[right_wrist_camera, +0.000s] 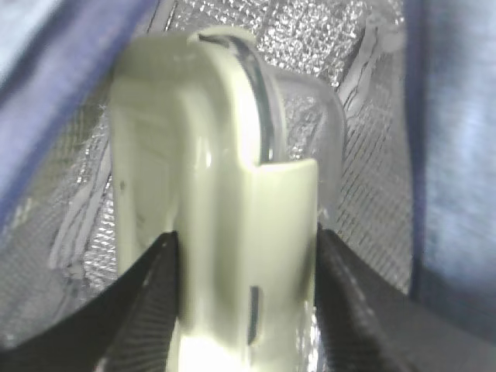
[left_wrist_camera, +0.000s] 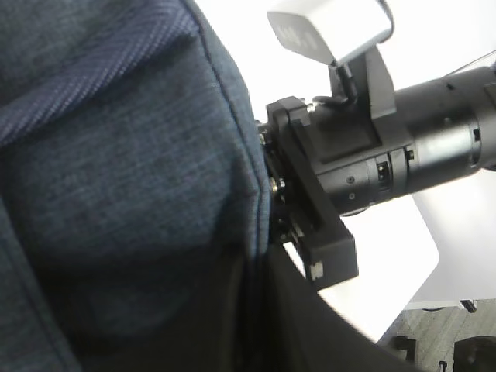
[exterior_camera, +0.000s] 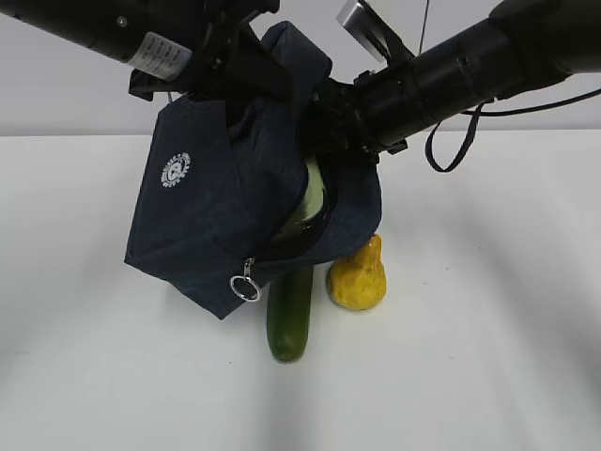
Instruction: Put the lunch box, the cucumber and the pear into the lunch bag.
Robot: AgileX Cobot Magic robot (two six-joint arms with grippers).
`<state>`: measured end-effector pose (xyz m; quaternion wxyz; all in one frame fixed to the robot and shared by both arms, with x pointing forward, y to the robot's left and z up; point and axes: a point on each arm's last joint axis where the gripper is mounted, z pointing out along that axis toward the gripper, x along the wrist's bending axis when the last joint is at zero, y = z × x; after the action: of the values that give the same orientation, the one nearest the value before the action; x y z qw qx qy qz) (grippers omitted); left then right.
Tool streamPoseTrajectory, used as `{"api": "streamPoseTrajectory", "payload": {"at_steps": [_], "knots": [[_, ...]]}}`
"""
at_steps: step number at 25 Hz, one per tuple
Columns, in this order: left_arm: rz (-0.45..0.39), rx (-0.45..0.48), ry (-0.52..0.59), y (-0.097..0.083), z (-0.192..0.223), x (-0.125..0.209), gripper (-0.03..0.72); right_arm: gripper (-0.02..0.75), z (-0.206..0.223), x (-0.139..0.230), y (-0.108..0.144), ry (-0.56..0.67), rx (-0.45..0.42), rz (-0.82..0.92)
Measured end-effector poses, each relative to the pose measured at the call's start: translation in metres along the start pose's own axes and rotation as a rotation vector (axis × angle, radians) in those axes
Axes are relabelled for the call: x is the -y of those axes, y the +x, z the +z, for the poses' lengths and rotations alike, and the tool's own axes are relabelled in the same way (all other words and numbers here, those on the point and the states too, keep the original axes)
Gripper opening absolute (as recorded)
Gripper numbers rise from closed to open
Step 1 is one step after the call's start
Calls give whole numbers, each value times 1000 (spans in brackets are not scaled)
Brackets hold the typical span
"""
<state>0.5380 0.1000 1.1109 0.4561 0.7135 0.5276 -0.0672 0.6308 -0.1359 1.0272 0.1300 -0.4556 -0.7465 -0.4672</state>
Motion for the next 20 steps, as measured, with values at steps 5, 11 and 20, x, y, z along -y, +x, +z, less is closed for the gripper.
{"api": "streamPoseTrajectory", "payload": {"at_steps": [5,11,20], "knots": [[0,2,4,0,0,0,3,396,0,2,-1,16,15,-13],[8,-4,8,0,0,1,3,410,0,5,-4,57,41,-32],[81,-71,53,9,3,4,3,505,-1,5,-1,72,25,-36]]}}
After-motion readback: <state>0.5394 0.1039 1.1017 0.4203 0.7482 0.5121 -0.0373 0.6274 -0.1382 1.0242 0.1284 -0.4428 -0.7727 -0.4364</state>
